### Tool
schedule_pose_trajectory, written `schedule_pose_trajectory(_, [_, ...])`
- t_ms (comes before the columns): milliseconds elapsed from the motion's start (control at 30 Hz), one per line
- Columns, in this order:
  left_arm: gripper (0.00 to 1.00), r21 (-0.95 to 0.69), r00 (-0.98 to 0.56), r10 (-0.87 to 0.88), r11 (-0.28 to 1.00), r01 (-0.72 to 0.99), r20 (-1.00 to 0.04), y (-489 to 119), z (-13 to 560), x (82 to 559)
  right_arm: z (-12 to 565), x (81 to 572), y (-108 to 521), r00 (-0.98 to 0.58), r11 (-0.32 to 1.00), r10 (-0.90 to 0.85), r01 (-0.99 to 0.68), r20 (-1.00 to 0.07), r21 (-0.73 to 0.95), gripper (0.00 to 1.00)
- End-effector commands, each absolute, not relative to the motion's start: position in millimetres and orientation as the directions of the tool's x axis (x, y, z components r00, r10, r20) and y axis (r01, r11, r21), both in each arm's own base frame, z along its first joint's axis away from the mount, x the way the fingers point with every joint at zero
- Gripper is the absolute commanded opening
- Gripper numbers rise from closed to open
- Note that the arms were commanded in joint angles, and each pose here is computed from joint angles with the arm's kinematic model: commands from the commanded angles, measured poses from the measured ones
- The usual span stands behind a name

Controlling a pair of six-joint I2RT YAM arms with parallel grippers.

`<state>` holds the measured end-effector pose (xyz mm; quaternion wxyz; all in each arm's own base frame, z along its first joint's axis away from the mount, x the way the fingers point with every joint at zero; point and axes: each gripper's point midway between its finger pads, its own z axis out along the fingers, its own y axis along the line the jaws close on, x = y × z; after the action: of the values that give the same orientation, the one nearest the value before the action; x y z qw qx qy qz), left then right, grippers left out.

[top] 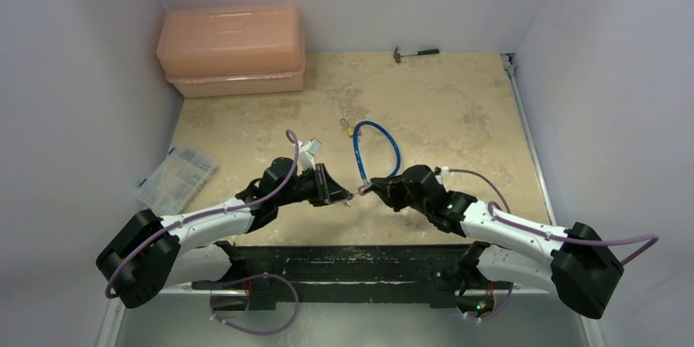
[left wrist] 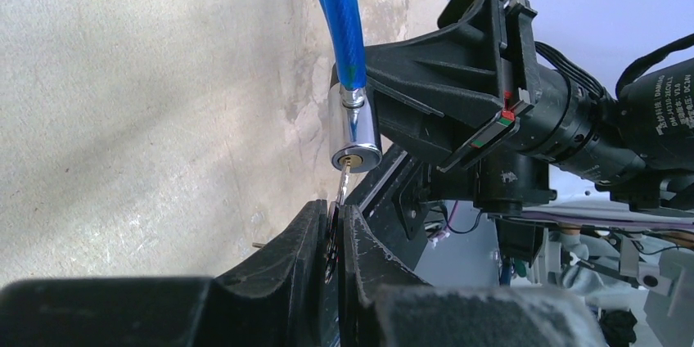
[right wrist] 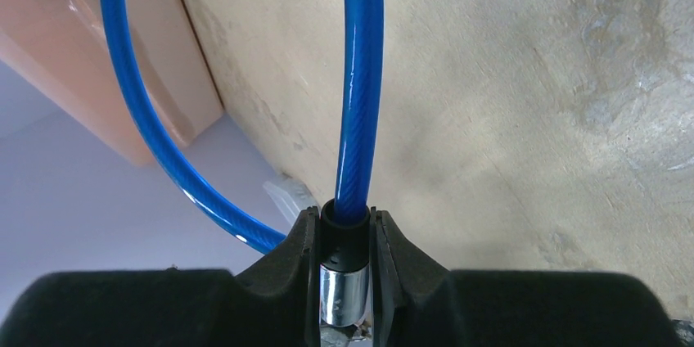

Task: Unlock with the key

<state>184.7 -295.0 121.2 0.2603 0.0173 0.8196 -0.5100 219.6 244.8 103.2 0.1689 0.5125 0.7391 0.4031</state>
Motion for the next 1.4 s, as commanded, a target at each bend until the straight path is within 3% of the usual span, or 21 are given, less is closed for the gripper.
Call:
schedule_pose_trajectory(0, [0.00,-0.835,-0.820,-0.304,0.440,0.330,-0.484,-306.0,150.8,201.6,145.0,232.5,263.7,-0.438,0.094,0.875,0.568,0.204,0.818,0.00])
schedule_pose_trajectory(1367, [0.00,-0.831,-0.803,-0.329,0.445,0.333,-0.497,-309.8,154.9,206.5,130.4,229.8,269.3,-0.452,0.145,0.871,0.611,0.192,0.779,0.00])
